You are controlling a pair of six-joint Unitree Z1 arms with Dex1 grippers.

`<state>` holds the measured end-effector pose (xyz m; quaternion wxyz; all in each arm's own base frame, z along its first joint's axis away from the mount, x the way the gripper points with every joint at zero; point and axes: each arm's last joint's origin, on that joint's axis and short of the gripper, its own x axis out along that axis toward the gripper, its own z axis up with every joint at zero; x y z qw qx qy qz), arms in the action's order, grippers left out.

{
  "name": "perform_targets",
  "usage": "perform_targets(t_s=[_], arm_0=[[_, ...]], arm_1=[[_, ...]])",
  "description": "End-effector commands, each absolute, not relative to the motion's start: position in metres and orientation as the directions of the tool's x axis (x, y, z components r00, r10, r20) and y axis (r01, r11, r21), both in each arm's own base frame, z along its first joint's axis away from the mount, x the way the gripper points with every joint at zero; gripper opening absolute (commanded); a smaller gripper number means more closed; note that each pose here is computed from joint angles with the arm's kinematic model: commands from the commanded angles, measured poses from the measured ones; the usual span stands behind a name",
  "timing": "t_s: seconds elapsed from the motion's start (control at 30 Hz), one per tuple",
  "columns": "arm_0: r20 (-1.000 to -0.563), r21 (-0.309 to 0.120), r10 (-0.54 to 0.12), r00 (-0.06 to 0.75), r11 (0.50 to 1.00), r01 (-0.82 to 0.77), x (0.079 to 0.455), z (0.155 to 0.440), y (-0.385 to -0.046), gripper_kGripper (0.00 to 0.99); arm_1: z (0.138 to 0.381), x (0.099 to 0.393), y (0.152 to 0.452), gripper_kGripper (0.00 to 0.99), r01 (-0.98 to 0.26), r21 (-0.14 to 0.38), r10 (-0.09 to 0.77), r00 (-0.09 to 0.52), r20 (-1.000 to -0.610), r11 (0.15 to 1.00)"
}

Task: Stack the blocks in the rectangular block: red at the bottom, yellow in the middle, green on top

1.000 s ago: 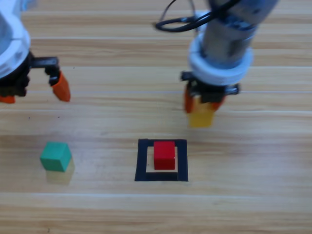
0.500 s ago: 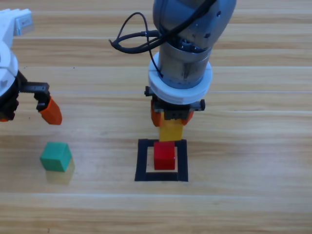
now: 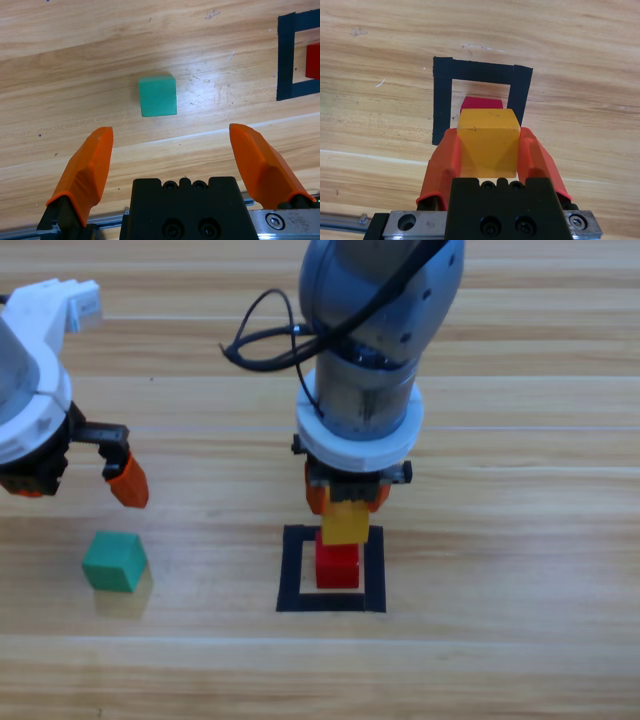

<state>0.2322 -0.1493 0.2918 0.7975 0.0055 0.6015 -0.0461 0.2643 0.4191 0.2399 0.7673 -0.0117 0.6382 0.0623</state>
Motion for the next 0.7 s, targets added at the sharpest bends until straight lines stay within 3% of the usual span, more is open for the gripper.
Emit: perform_targets(t_s=[0.03, 0.7], arm_0=[[-0.977, -0.020, -0.039, 0.210, 0.996, 0.091, 0.241, 0.269, -0.151, 0.990], [-0.978, -0.008, -0.033, 0.205, 0.992, 0.123, 0.242, 0.254, -0.151, 0.989]], arm_1=[[0.204, 0.253, 0.438, 0.017, -0.134, 0.003, 0.023, 0.143, -0.989, 0.991], [0.191, 0.250, 0.445, 0.017, -0.112, -0.008, 0.007, 0.136, -0.991, 0.994]])
